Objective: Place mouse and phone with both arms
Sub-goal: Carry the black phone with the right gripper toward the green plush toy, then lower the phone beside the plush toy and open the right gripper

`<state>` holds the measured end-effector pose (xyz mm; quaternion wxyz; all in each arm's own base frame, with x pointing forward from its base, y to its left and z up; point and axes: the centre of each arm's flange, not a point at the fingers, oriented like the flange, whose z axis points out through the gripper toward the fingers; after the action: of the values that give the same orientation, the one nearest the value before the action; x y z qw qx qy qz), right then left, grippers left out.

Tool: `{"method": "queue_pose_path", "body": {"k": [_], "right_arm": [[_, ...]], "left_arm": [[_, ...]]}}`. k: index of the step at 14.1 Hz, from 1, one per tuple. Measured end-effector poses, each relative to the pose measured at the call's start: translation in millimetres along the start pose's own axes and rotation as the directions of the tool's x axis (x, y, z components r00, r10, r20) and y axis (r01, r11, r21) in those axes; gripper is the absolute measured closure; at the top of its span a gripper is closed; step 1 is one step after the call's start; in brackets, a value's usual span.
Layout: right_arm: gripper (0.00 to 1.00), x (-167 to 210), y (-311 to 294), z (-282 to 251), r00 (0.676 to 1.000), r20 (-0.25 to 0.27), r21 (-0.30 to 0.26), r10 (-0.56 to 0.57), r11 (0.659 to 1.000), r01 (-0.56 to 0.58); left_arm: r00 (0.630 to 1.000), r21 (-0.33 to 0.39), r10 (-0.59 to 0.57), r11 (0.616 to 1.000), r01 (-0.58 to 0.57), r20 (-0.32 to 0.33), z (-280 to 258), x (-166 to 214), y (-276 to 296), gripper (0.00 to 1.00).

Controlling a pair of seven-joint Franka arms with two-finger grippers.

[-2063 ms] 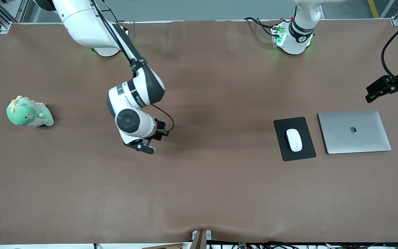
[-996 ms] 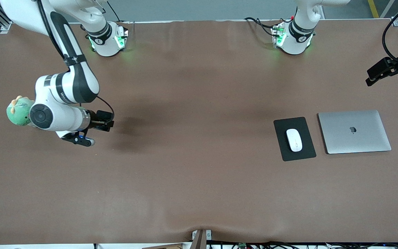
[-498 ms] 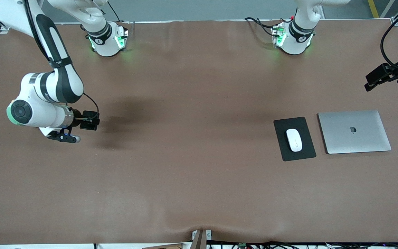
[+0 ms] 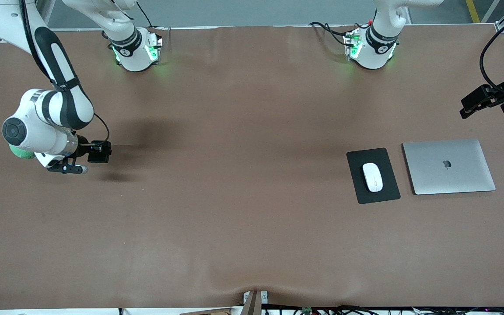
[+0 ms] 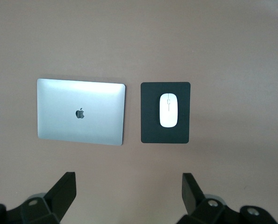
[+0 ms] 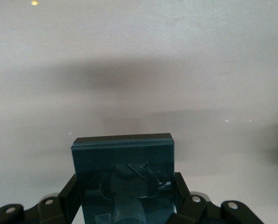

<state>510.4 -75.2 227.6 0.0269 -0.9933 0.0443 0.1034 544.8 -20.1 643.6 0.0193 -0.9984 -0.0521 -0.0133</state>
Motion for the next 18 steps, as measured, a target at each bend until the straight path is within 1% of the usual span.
{"method": "queue_pose_path", "body": {"k": [2, 5, 10, 15, 16, 17, 18], "right_arm": [[0.20, -3, 14, 5, 1.000, -0.015, -0.005, -0.015, 1.000, 0.015], [0.20, -9, 41, 23, 0.997, -0.057, -0.012, -0.043, 0.999, 0.042], [0.20, -11, 55, 57, 0.997, -0.060, -0.018, -0.042, 0.999, 0.041], [0.20, -12, 56, 62, 0.998, -0.054, -0.018, -0.042, 0.999, 0.041], [0.14, -12, 55, 62, 0.998, -0.054, -0.018, -0.044, 0.999, 0.043], [0.05, -12, 54, 62, 0.997, -0.055, -0.018, -0.046, 0.999, 0.045], [0.00, -10, 53, 60, 0.997, -0.060, -0.018, -0.050, 0.999, 0.049]], "left_arm": [[1.000, 0.000, 0.000, 1.000, 0.000, -0.002, -1, 0, 0, 0.00], [1.000, -0.001, -0.001, 1.000, 0.001, -0.005, -3, -1, -1, 0.00], [1.000, -0.001, -0.002, 1.000, 0.002, -0.005, -4, -1, -1, 0.00], [1.000, -0.001, -0.002, 1.000, 0.002, -0.004, -4, -1, -2, 0.00], [1.000, -0.001, -0.002, 1.000, 0.002, -0.004, -4, -1, -2, 0.00], [1.000, -0.001, -0.003, 1.000, 0.003, -0.003, -4, -1, -2, 0.00], [1.000, -0.001, -0.003, 1.000, 0.003, -0.003, -4, -1, -2, 0.00]]}}
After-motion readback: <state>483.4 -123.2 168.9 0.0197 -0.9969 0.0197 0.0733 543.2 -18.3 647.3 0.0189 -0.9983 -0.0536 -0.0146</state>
